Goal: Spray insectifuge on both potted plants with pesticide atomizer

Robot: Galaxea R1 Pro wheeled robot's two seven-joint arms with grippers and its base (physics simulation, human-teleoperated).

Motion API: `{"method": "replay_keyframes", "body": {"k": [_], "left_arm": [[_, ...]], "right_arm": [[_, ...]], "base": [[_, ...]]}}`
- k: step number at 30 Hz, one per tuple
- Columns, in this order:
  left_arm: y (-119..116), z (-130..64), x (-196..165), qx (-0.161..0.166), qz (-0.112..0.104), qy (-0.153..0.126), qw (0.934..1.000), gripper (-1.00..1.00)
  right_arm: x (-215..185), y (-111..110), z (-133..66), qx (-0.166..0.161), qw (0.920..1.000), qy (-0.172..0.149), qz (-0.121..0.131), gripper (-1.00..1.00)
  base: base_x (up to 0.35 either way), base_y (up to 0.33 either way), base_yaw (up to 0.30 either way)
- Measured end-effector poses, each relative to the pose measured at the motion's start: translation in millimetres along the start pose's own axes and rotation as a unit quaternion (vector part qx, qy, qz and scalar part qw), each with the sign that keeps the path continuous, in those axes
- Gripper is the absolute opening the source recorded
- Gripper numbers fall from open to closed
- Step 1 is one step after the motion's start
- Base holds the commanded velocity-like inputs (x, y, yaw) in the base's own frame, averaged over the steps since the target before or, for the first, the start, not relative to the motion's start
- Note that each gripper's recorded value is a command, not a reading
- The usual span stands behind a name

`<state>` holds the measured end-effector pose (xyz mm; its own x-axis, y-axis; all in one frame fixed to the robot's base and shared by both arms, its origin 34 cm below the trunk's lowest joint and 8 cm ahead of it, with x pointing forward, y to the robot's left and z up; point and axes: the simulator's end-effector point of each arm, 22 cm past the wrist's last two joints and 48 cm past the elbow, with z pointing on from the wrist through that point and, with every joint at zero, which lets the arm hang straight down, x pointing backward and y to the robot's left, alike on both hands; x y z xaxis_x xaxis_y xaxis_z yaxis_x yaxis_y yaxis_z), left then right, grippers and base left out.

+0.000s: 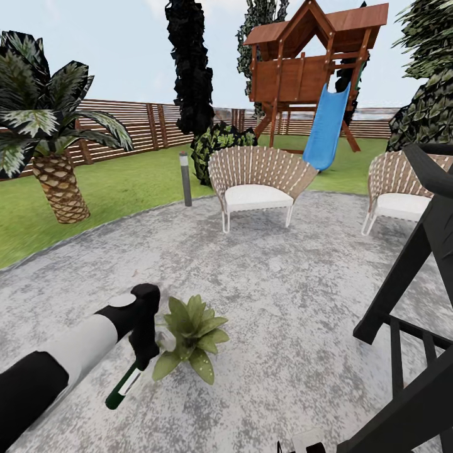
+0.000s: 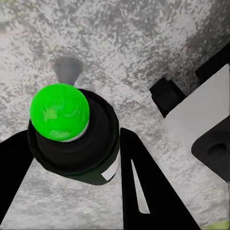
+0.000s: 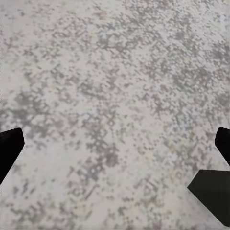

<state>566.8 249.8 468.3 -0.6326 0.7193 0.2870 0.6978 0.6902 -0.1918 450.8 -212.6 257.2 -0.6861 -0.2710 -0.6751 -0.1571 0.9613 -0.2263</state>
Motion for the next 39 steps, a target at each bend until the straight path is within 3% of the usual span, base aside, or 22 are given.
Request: {"method": "replay_keyframes", "body": {"k": [4, 8, 12, 15, 22, 39], "left_arm": [[0, 8.3, 7, 0.004, -0.002, 0.004, 1.0, -1.0], [-6, -0.4, -7, -0.001, 0.01, -0.008, 0.9999, -1.0], [-38, -20.5, -49, -0.01, 0.054, -0.031, 0.998, -1.0], [-37, -32.3, -58, -0.029, 0.063, -0.031, 0.9971, -1.0], [-25, -49.5, -61, -0.055, 0.064, -0.033, 0.9959, -1.0], [-12, -45.4, -60, -0.074, 0.064, -0.016, 0.9951, -1.0]], "right_arm": [[0, 0, 0.0, 0.0, 1.0, 0.0, 0.0, 1.0], [0, 0, -0.1, 0.0, 1.0, 0.0, 0.0, 1.0], [0, 0, -0.1, 0.0, 1.0, 0.0, 0.0, 1.0], [0, 0, -0.1, 0.0, 1.0, 0.0, 0.0, 1.0], [0, 1, -0.1, 0.0, 1.0, 0.0, 0.0, 1.0], [8, 3, 0.3, -0.003, 1.0, 0.009, 0.0, 1.0]], "base": [[0.0, 0.0, 0.0], [0.0, 0.0, 0.0], [0.0, 0.0, 0.0], [0.0, 0.0, 0.0], [0.0, 0.0, 0.0], [0.003, 0.0, 0.0]]}}
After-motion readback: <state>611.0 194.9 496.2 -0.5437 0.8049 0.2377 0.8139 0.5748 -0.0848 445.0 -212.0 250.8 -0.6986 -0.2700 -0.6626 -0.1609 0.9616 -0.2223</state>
